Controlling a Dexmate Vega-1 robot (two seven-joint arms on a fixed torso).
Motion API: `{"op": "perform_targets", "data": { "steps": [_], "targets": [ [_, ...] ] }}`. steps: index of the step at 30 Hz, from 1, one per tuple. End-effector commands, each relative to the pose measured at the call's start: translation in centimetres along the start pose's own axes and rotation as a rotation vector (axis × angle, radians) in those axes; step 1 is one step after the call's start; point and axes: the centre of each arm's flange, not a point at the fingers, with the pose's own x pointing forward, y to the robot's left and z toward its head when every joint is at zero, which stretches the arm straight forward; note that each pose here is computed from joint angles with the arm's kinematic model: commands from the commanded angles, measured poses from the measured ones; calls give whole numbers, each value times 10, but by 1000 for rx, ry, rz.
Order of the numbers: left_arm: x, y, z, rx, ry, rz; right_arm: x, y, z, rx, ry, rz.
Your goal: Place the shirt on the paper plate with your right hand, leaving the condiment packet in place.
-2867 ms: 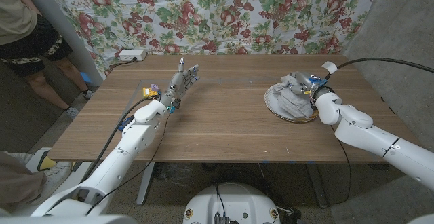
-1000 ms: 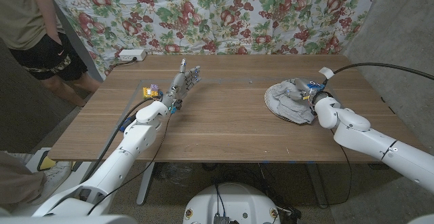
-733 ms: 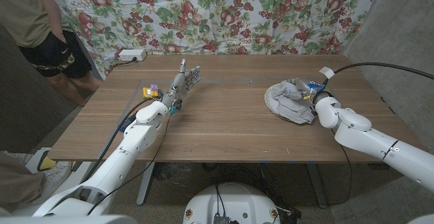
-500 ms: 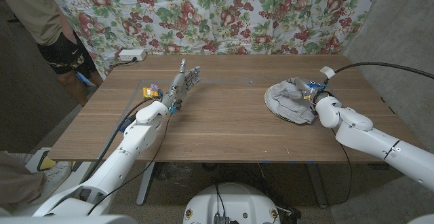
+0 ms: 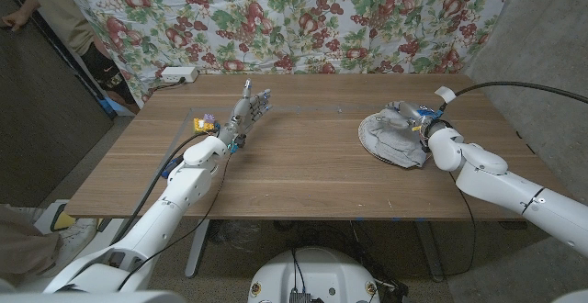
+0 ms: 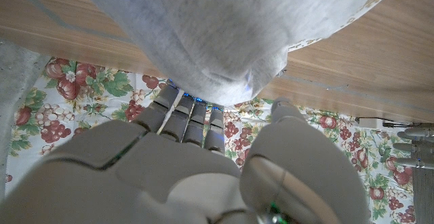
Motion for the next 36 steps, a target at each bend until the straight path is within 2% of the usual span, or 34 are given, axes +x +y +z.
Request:
{"op": "perform_targets", "data": {
  "steps": [1, 24, 36],
  "targets": [
    [2, 1, 2, 3, -6, -17, -1, -13, 5, -12, -10, -44],
    [-5, -2, 4, 10, -3, -22, -10, -25, 8, -22, -22, -75],
    [-7, -2, 3, 12, 6, -22, -11, -41, 22, -8, -68, -109]
  ]
}}
